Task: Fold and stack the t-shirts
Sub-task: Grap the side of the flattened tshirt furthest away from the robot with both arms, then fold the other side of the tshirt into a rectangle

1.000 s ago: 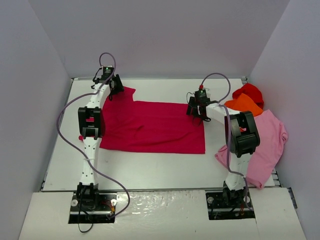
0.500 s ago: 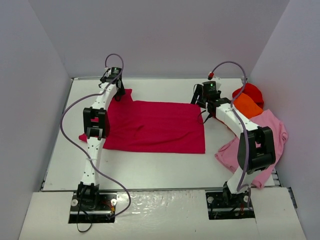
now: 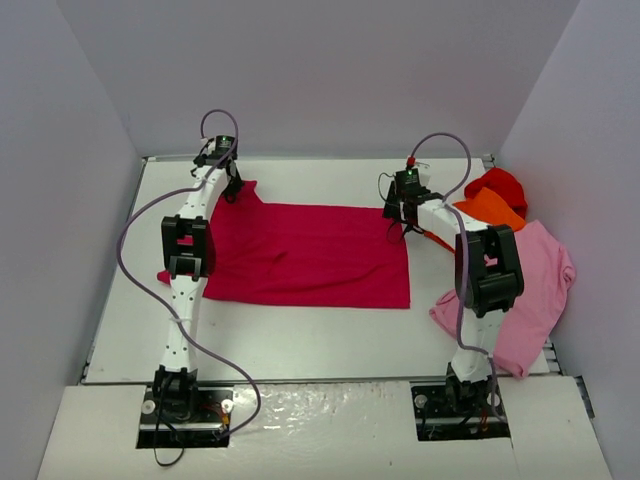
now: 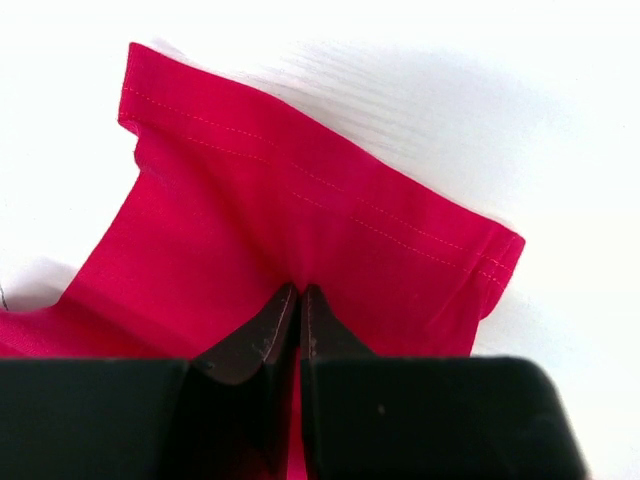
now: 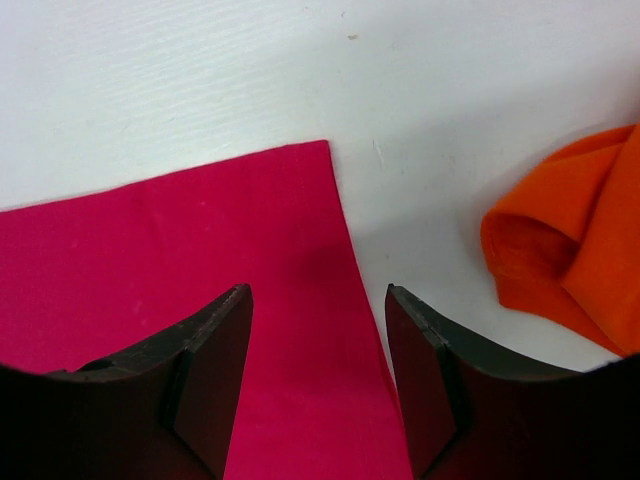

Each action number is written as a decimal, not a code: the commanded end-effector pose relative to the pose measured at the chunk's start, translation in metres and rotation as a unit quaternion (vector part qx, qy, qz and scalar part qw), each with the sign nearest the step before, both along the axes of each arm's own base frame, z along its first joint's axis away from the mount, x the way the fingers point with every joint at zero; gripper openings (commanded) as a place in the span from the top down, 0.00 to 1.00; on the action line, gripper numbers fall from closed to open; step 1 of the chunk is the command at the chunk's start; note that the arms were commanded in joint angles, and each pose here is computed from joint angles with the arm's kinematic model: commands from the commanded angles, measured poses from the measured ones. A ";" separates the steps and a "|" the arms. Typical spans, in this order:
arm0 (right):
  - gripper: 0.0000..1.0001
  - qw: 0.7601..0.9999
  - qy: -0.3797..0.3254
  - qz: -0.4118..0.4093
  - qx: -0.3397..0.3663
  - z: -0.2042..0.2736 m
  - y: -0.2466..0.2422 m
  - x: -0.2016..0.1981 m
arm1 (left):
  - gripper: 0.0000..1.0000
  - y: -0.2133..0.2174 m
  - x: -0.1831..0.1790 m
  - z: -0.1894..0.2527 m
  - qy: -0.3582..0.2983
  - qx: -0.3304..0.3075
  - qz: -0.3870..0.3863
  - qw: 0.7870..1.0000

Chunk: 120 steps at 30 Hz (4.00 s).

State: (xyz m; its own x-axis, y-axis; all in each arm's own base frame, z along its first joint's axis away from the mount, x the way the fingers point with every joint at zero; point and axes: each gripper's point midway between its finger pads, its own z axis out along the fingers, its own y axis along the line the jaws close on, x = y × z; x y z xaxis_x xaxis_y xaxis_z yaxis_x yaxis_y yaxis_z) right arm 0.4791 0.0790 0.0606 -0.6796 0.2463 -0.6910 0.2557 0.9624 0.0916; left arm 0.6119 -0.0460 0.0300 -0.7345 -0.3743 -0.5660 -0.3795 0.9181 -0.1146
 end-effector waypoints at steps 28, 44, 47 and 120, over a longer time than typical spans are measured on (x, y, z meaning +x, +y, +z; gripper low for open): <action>1.00 1.000 0.000 -0.002 -0.031 -0.027 -0.015 0.046 | 1.00 0.000 -0.064 -0.056 0.123 -0.012 0.000 0.992; 1.00 0.996 -0.083 -0.013 -0.024 0.065 -0.015 -0.019 | 1.00 0.003 -0.097 0.037 -0.010 -0.037 0.038 0.999; 1.00 0.995 -0.094 -0.008 -0.024 0.075 -0.009 -0.020 | 1.00 0.006 -0.099 0.050 -0.023 -0.030 0.041 0.998; 0.40 0.992 -0.077 -0.081 -0.056 0.077 0.003 -0.200 | 0.55 0.018 -0.278 0.132 -0.067 -0.014 0.088 0.994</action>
